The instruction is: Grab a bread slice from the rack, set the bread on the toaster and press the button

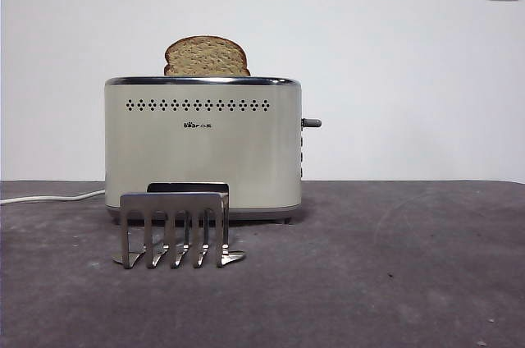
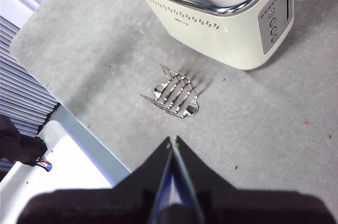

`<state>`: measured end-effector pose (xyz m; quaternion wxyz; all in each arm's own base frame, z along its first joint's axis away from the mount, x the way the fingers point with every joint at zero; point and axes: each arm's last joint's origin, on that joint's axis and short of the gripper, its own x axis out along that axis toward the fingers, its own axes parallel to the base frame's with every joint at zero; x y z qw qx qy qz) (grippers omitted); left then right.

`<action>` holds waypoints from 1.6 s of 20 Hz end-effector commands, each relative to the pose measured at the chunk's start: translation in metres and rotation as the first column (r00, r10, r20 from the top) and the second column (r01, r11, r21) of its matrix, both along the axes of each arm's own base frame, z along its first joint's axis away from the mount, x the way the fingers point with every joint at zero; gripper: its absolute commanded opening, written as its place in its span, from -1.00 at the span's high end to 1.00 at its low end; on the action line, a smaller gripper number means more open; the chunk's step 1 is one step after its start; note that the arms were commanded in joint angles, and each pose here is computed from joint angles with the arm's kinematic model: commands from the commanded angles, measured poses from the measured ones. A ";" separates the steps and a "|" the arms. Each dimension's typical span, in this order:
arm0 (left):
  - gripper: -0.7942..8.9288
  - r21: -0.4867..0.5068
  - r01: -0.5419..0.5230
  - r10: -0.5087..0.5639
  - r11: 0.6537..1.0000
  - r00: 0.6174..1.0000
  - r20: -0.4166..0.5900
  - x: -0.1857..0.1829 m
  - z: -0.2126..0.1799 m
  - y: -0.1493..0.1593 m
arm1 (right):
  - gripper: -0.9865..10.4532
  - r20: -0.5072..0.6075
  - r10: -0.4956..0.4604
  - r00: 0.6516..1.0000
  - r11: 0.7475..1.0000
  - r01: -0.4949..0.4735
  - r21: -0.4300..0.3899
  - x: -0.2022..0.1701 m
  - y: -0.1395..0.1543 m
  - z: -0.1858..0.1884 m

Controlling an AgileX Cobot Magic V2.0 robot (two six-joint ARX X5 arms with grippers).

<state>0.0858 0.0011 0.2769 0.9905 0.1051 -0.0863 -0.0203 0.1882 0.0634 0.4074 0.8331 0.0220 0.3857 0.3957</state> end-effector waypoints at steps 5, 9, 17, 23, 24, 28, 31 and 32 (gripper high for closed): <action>0.84 -0.078 -0.004 -0.006 0.997 0.991 -0.130 0.009 -0.076 0.001 | 0.83 -0.001 0.002 1.000 1.000 -0.002 -0.006 0.001 0.000 -0.002; 0.84 -0.083 -0.005 -0.008 0.997 0.987 -0.162 0.011 -0.105 0.001 | 0.83 -0.001 0.002 1.000 1.000 -0.002 -0.006 0.001 0.000 -0.002; 0.84 -0.144 -0.023 -0.028 0.989 0.938 -0.345 0.010 -0.130 0.001 | 0.83 -0.001 0.002 1.000 1.000 -0.002 -0.006 0.001 0.000 -0.002; 0.84 -0.195 -0.041 -0.030 0.980 0.938 -0.345 0.010 -0.129 0.001 | 0.83 -0.001 0.002 1.000 1.000 -0.002 -0.006 0.001 0.000 -0.002; 0.84 -0.195 -0.041 -0.030 0.980 0.938 -0.345 0.010 -0.129 0.001 | 0.83 -0.001 0.002 1.000 1.000 -0.002 -0.006 0.001 0.000 -0.002; 0.84 -0.195 -0.041 -0.030 0.980 0.938 -0.345 0.010 -0.129 0.001 | 0.83 -0.001 0.002 1.000 1.000 -0.002 -0.006 0.001 0.000 -0.002; 0.84 -0.195 -0.041 -0.030 0.980 0.938 -0.345 0.010 -0.129 0.001 | 0.83 -0.001 0.002 1.000 1.000 -0.002 -0.006 0.001 0.000 -0.002; 0.84 -0.195 -0.041 -0.030 0.980 0.938 -0.345 0.010 -0.129 0.001 | 0.83 -0.001 0.002 1.000 1.000 -0.002 -0.006 0.001 0.000 -0.002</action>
